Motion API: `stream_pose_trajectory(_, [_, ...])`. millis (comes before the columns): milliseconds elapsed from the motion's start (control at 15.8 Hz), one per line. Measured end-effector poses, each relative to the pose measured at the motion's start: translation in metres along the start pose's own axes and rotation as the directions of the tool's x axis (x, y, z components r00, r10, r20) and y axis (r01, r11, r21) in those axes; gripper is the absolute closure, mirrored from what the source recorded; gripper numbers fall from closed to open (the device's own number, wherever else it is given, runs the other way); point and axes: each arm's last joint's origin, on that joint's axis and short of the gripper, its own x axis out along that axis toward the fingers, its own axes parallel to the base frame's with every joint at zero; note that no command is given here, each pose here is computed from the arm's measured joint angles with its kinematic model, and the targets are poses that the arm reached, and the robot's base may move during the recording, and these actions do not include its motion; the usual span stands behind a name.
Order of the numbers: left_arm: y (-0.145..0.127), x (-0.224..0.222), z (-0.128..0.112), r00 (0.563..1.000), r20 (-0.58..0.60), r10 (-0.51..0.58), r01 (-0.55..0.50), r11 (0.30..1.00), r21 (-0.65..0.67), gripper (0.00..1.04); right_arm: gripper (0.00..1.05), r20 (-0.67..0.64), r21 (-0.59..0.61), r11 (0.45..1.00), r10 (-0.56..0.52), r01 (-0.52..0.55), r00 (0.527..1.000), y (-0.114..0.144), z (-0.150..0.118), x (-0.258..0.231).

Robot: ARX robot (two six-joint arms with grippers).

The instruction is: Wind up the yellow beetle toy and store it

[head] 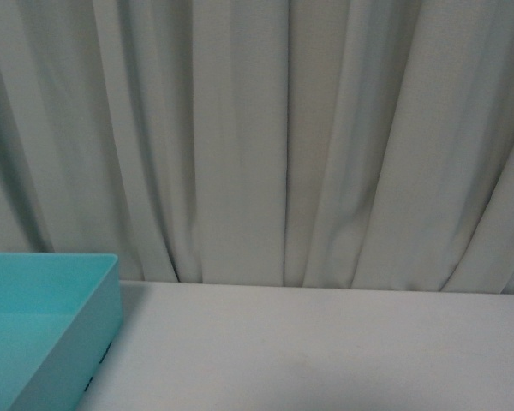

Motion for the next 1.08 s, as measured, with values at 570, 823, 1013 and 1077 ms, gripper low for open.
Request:
stream_pose_trajectory(570, [0.000, 0.000, 0.000, 1.000, 0.000, 0.000, 0.000, 1.000, 0.000, 0.07, 0.07, 0.029, 0.059, 0.933, -0.358, 0.356, 0.933, -0.058, 0.005, 0.015])
stream_pose_trajectory(823, [0.000, 0.000, 0.000, 1.000, 0.000, 0.000, 0.000, 1.000, 0.000, 0.07, 0.07, 0.085, -0.073, 0.921, -0.376, 0.382, 0.923, -0.131, 0.030, 0.042])
stream_pose_trajectory(1013, [0.000, 0.000, 0.000, 1.000, 0.000, 0.000, 0.000, 1.000, 0.000, 0.07, 0.07, 0.022, -0.165, 0.962, -0.215, 0.216, 0.976, -0.154, 0.044, 0.079])
stream_pose_trajectory(1077, [0.000, 0.000, 0.000, 1.000, 0.000, 0.000, 0.000, 1.000, 0.000, 0.07, 0.07, 0.037, -0.217, 0.965, -0.145, 0.149, 0.989, -0.157, 0.055, 0.095])
